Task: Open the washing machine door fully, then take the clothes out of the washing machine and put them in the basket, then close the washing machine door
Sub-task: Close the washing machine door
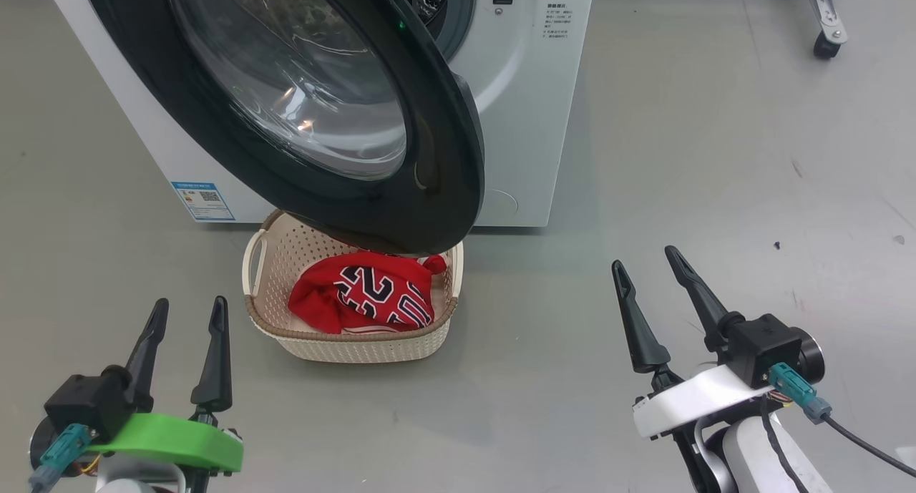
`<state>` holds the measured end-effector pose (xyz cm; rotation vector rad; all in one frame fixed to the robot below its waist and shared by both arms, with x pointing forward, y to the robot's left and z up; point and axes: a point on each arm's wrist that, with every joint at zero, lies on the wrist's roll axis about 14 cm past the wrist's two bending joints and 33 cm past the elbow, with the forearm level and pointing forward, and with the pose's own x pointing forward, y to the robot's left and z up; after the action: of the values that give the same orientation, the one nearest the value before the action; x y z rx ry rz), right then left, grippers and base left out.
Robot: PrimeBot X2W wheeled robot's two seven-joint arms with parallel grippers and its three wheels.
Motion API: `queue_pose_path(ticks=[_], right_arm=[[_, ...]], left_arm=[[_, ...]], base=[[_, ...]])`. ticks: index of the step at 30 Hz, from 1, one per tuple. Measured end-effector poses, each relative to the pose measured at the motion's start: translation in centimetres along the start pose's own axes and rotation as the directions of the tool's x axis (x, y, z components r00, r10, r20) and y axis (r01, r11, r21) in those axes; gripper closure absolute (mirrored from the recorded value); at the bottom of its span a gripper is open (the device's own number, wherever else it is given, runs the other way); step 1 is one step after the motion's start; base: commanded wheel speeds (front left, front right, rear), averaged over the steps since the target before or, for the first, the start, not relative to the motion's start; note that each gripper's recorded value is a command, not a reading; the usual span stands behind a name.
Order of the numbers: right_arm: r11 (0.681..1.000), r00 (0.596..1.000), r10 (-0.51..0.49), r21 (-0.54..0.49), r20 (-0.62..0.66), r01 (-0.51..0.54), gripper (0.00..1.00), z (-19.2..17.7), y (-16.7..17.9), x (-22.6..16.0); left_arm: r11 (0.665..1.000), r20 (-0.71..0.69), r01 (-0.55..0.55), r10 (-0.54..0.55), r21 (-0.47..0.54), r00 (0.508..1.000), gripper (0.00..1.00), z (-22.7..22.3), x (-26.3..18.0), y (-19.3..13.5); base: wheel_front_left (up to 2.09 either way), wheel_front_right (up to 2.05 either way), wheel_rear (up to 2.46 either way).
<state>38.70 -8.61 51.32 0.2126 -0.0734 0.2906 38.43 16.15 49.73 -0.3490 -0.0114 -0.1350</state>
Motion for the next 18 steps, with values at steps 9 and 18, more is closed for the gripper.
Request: queue_pose_path(ticks=[9,18], right_arm=[[1.0,1.0,-0.007,0.002,-0.004,0.007,0.32,-0.2,-0.3,0.2],[0.998,0.998,0.059,-0.023,0.003,-0.059,1.0,-0.2,0.8,1.5]], left_arm=[[1.0,0.002,0.001,-0.001,-0.001,1.0,0.0,-0.1,0.2,-0.1],[1.0,-0.019,0.005,-0.005,-0.006,1.0,0.0,-1.0,0.5,-0.2]], base=[[0.0,0.0,0.0],[0.0,0.0,0.0]])
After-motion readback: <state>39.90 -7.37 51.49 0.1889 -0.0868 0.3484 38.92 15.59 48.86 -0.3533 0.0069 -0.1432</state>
